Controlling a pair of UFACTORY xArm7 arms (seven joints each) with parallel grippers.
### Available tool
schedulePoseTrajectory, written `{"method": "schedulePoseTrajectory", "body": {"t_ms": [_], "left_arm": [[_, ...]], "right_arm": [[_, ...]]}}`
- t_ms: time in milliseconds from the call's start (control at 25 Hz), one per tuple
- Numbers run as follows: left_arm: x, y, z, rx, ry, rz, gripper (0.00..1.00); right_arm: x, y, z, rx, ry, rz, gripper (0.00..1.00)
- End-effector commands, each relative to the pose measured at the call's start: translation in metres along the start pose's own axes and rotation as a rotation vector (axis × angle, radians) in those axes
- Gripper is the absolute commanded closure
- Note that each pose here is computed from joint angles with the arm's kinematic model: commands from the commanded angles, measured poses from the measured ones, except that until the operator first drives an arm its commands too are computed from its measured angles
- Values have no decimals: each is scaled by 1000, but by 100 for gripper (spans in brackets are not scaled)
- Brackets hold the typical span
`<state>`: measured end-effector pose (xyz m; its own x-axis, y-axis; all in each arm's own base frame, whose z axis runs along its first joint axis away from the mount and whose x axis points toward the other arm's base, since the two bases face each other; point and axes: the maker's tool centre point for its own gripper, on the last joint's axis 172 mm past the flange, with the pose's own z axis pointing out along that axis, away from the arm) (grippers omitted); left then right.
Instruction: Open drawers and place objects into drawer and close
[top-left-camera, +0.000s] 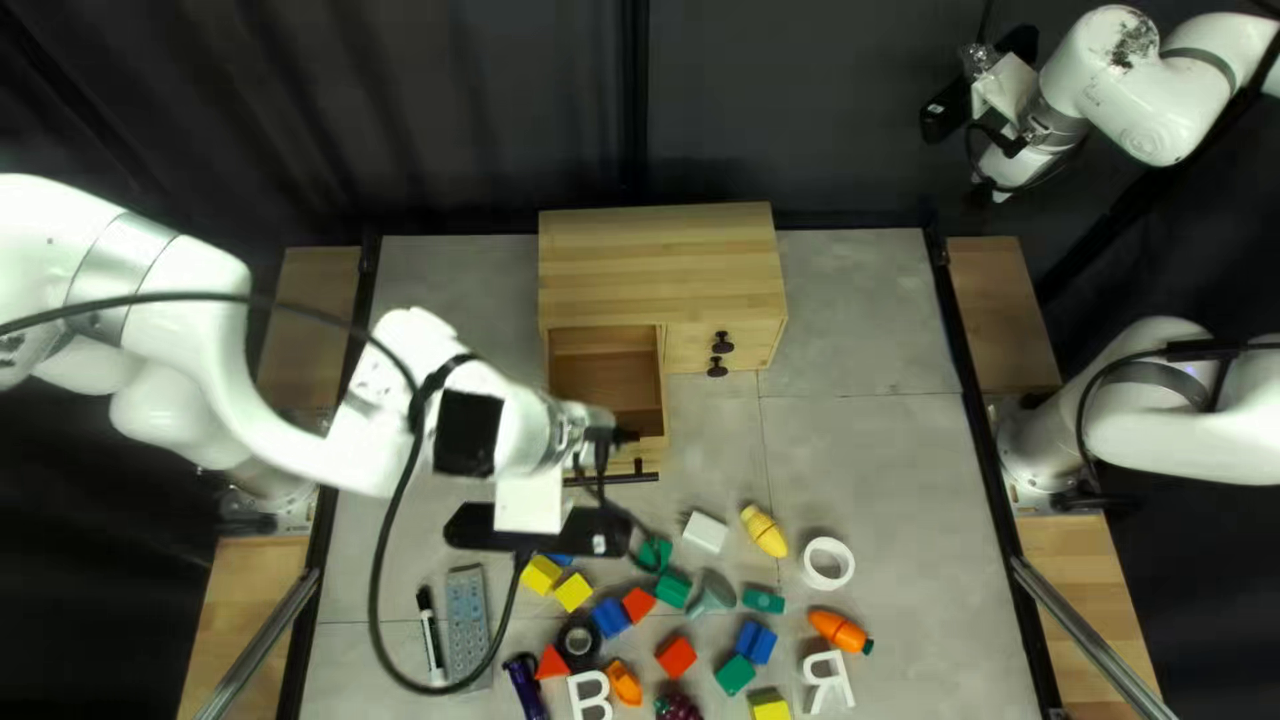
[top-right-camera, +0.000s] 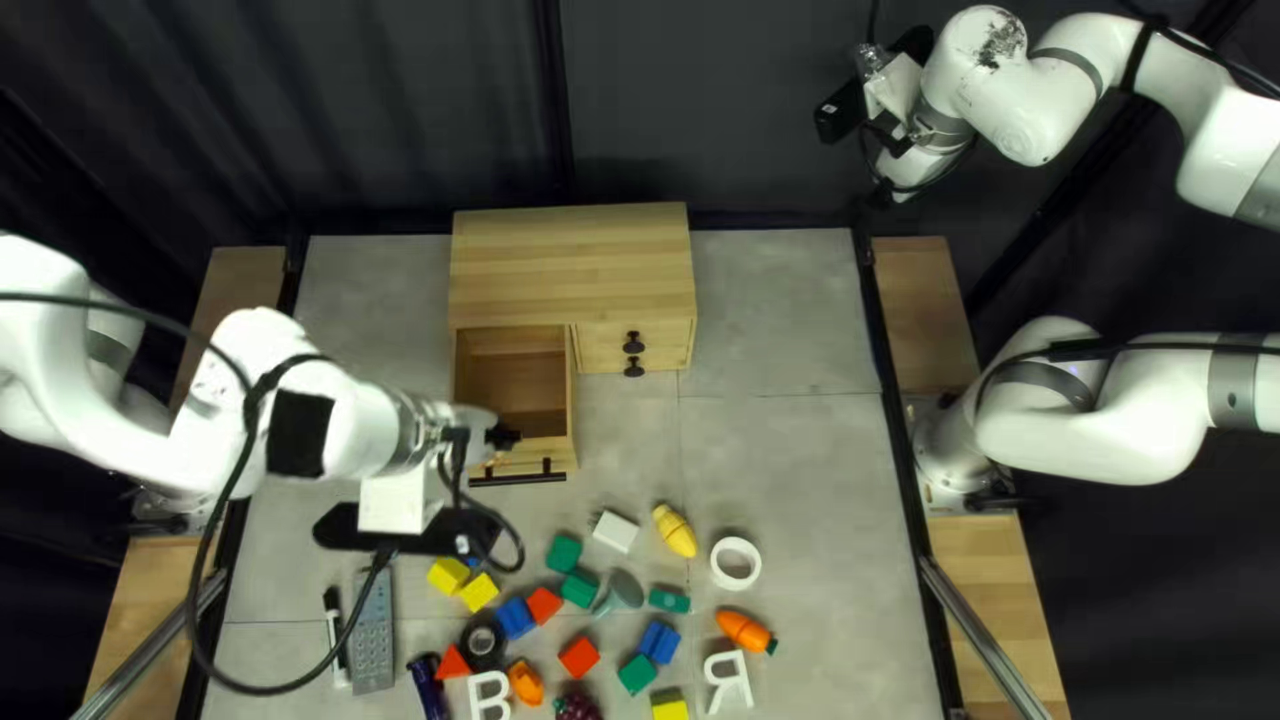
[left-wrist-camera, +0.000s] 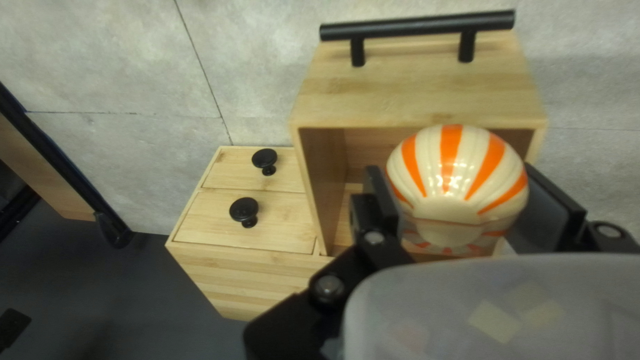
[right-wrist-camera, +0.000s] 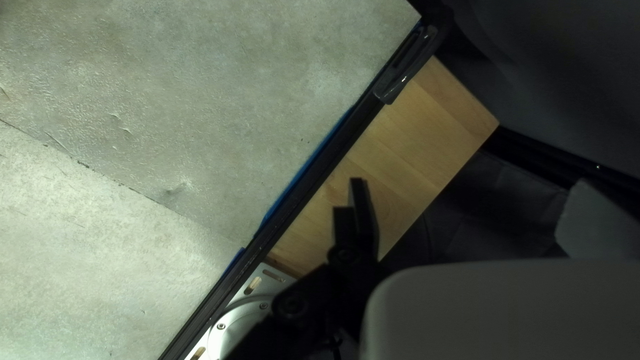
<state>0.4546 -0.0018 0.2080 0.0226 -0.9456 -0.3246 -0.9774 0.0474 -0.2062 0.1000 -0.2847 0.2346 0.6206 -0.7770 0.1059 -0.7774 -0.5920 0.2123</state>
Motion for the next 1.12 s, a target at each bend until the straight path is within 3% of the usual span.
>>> {"method": "schedulePoseTrajectory", "body": {"t_ms": [40,80,120,160,400,600,880,1120], "left_arm": [[-35,13,29,-12,-20,-113,100],[-40,17,32,-16,-22,-138,80],[-42,19,35,-20,-22,-156,80],[-43,19,36,-22,-22,-164,0],[-37,16,22,-49,-30,-256,0],[-19,8,-4,-144,-5,-300,0],[50,23,-46,-323,124,-347,0],[126,57,-71,-369,134,-322,0]], "right_arm": [[0,0,0,0,0,0,0],[0,0,0,0,0,0,0],[0,0,0,0,0,0,0],[0,0,0,0,0,0,0],[0,0,0,0,0,0,0],[0,0,0,0,0,0,0],[0,0,0,0,0,0,0],[0,0,0,0,0,0,0]]}}
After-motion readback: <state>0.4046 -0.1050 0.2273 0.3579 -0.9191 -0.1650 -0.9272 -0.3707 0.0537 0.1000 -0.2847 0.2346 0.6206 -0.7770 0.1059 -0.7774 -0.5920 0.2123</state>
